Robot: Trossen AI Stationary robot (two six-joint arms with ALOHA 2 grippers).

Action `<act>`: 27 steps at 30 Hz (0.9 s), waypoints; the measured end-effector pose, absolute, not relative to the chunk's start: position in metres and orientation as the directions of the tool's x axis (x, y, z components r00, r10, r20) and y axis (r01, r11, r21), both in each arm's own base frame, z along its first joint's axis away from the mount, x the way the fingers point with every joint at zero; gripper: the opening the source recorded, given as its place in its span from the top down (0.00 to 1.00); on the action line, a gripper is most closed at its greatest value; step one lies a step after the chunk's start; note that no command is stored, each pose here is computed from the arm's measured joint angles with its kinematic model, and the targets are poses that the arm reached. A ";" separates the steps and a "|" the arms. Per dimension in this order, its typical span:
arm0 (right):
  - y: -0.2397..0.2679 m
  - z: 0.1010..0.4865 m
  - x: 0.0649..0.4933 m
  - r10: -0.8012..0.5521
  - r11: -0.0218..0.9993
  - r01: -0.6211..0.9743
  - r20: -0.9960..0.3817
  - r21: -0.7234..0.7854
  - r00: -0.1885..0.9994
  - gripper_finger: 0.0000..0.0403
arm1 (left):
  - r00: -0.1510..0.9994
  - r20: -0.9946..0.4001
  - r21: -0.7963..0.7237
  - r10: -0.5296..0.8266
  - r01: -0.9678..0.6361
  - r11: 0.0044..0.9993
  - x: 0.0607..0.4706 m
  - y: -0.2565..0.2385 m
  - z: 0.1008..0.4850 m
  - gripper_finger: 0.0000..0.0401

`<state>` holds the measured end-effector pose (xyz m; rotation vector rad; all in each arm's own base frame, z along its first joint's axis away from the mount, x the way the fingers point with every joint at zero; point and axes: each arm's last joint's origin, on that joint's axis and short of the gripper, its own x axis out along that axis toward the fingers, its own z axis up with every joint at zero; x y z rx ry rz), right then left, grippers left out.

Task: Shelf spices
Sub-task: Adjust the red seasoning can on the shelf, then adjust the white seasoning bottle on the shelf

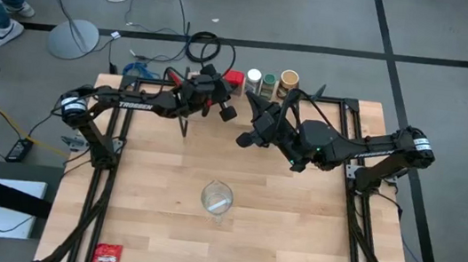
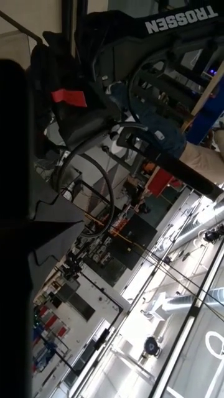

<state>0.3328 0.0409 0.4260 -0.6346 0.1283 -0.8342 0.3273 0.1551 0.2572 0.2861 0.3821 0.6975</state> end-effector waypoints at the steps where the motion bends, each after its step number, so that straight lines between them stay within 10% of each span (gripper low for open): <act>1: 0.041 0.426 0.333 -0.725 0.500 0.651 0.135 -0.571 0.676 1.00 | 0.702 -0.244 0.379 0.669 -0.566 0.732 0.327 0.155 0.257 1.00; 27: 0.029 0.422 0.334 -0.775 0.468 0.677 0.104 -0.568 0.623 1.00 | 0.756 -0.203 0.393 0.622 -0.519 0.759 0.348 0.130 0.292 1.00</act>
